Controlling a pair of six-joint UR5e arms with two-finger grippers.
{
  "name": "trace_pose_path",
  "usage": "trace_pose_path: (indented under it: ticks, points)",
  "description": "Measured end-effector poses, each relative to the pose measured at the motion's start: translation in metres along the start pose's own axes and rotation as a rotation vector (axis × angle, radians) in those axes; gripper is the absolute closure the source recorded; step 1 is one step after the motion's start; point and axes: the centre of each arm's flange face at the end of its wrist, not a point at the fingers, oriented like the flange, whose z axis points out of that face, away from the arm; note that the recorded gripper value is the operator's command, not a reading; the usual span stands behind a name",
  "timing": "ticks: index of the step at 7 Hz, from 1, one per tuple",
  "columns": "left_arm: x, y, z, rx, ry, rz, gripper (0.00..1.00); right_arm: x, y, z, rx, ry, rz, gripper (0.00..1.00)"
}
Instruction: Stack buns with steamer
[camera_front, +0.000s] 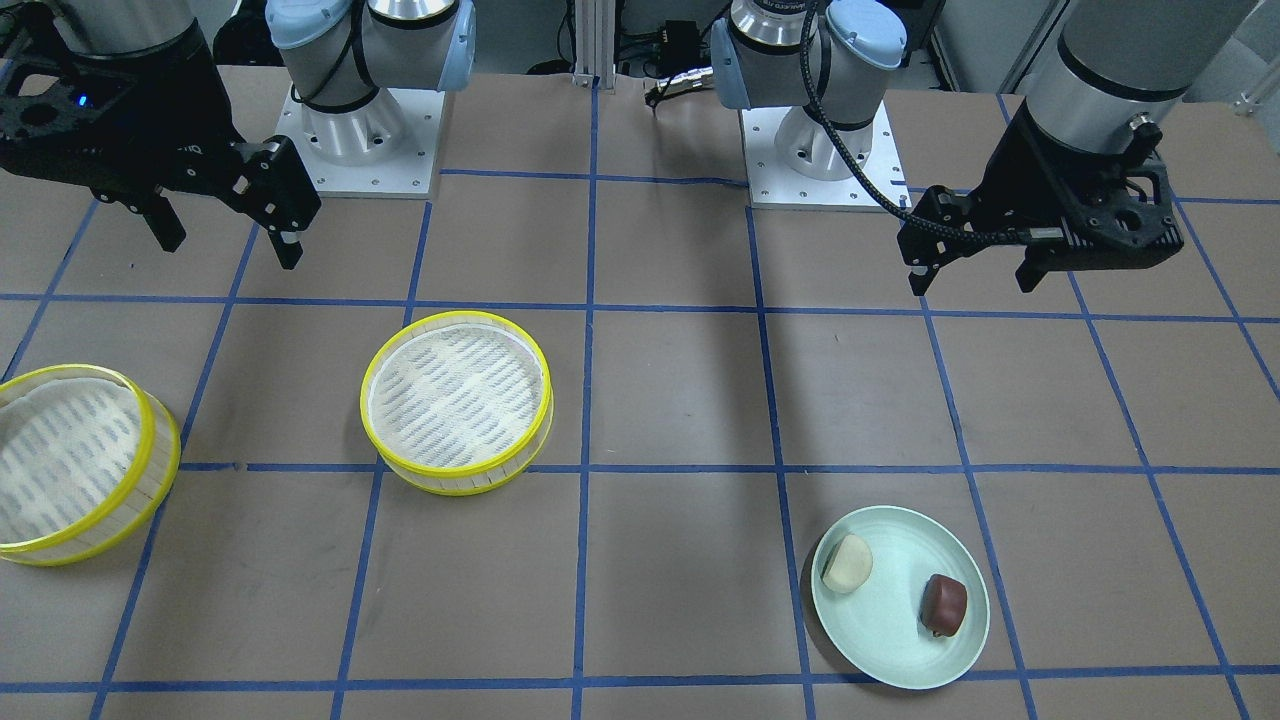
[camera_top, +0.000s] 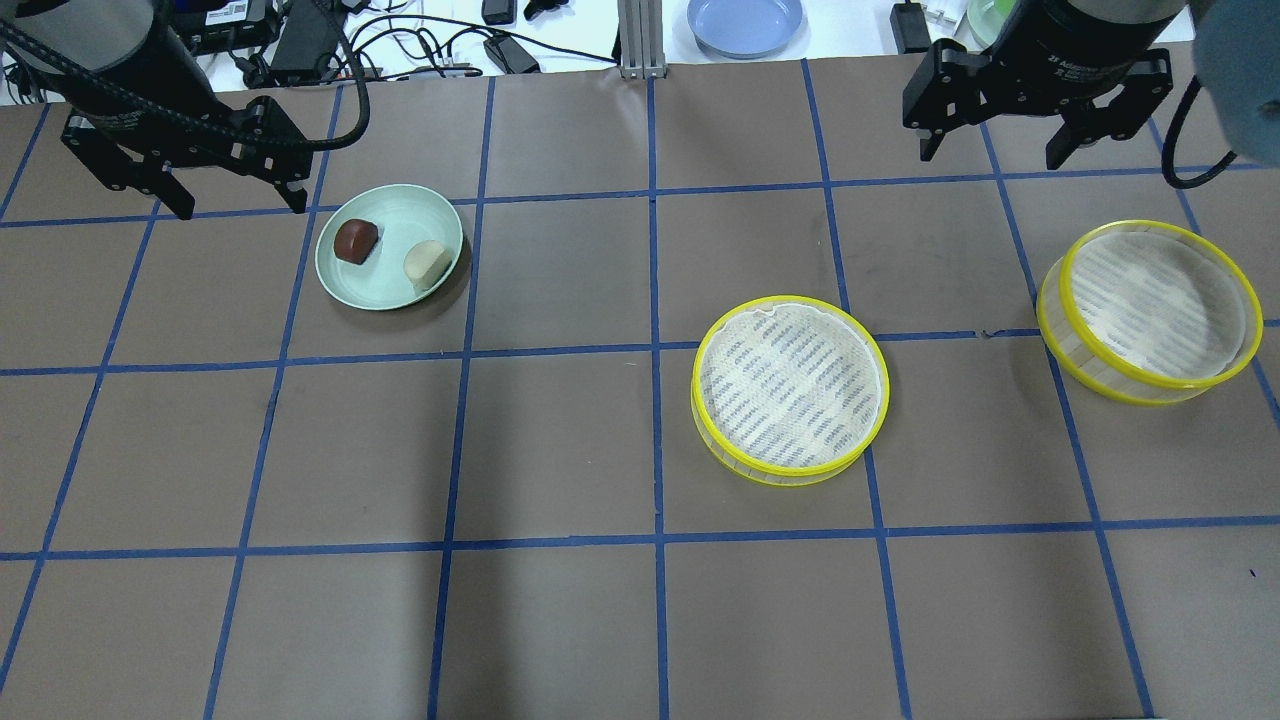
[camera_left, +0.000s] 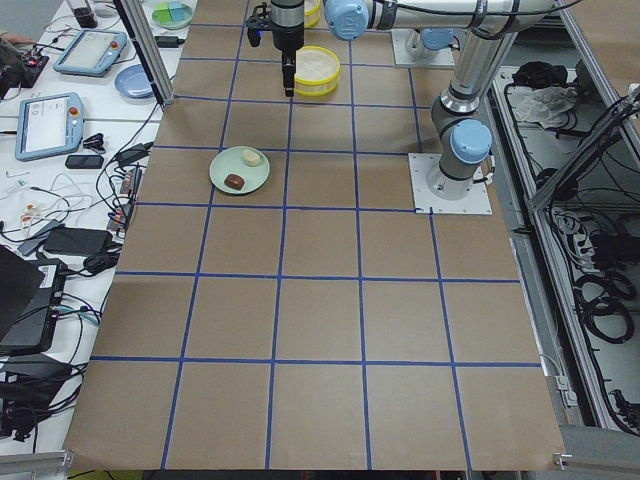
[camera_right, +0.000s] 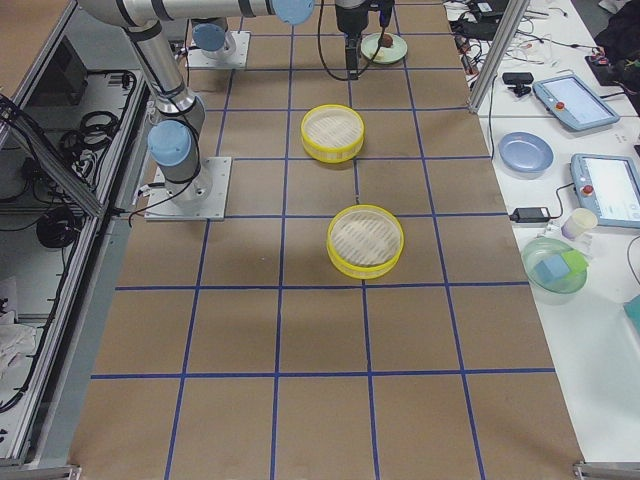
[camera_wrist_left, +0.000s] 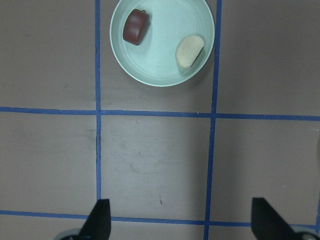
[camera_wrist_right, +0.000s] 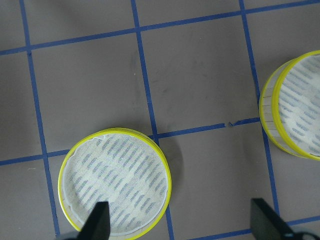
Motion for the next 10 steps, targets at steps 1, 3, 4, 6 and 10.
trace_pose_path:
  ticks: [1,3,4,6,10]
  points:
    - [-0.002,-0.003,0.006,-0.007,-0.001,0.028,0.00,0.000,0.000,0.001,-0.002,0.000,0.000,0.00]
    - [-0.012,-0.017,0.036,0.040,-0.003,0.155,0.00,0.000,-0.001,0.002,-0.005,0.001,-0.002,0.00]
    - [-0.014,-0.030,0.065,0.079,-0.002,0.192,0.00,0.000,-0.001,0.002,-0.005,0.002,-0.007,0.00]
    - [-0.012,-0.061,0.125,0.121,0.037,0.213,0.00,0.000,0.000,0.001,-0.004,-0.005,-0.013,0.00]
    - [0.000,-0.113,0.244,0.132,0.178,0.244,0.12,0.000,0.000,-0.006,0.028,-0.014,-0.015,0.00]
